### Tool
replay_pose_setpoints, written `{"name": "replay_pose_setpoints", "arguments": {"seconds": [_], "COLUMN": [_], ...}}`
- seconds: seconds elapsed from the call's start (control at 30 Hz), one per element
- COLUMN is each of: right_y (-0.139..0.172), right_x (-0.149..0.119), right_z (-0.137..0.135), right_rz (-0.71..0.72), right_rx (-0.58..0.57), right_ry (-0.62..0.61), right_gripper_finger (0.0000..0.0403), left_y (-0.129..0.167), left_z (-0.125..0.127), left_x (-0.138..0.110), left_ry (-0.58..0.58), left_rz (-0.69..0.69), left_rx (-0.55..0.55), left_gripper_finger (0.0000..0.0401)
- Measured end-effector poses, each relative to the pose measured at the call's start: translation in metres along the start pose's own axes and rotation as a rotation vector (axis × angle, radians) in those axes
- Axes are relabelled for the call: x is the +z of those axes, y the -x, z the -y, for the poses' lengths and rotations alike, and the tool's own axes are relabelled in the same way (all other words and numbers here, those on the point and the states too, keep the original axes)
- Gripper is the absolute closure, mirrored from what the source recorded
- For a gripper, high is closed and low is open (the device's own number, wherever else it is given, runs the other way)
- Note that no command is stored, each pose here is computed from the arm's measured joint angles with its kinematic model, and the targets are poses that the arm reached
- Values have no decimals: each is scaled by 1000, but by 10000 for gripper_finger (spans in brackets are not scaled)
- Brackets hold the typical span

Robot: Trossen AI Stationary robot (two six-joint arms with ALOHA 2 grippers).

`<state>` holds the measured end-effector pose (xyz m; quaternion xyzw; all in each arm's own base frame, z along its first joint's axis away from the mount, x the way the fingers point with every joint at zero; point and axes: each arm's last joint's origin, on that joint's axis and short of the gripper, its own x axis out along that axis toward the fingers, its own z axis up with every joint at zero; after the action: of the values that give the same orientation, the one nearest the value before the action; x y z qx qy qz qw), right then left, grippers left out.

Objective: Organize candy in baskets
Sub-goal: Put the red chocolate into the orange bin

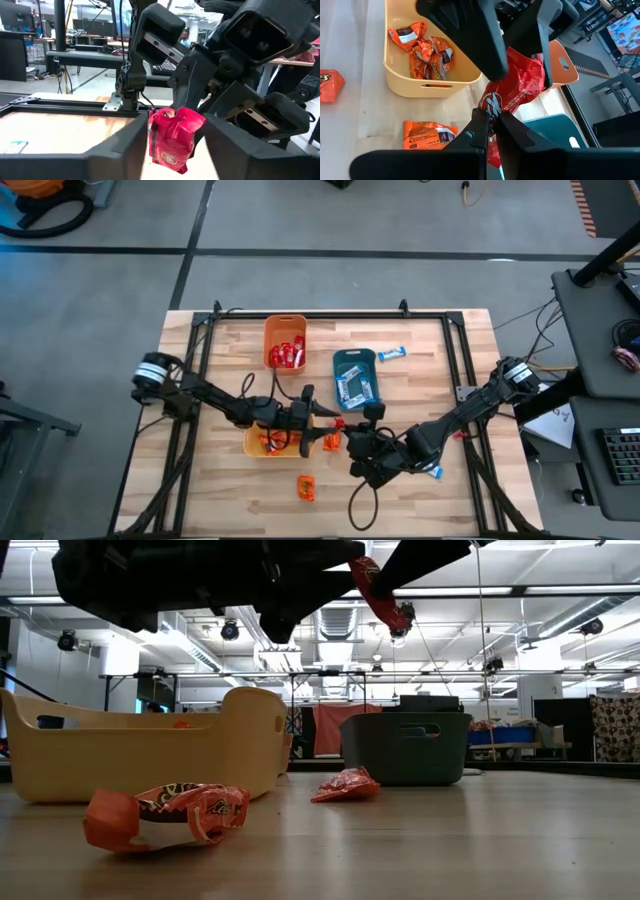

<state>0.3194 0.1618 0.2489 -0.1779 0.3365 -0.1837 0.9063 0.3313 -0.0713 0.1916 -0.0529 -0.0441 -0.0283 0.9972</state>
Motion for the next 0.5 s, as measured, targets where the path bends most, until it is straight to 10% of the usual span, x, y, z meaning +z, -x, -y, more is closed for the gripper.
{"name": "replay_pose_setpoints", "arguments": {"seconds": [0.27,0.5], "right_y": [0,0], "right_x": [0,0], "right_z": [0,0], "right_rz": [-3,1], "right_rx": [6,5], "right_ry": [-9,-48], "right_gripper_finger": [381,331], "left_y": [-5,-5], "left_z": [1,1], "left_x": [-1,1], "left_ry": [-11,-26], "left_rz": [0,3], "left_rx": [0,0], "left_gripper_finger": [383,372]}}
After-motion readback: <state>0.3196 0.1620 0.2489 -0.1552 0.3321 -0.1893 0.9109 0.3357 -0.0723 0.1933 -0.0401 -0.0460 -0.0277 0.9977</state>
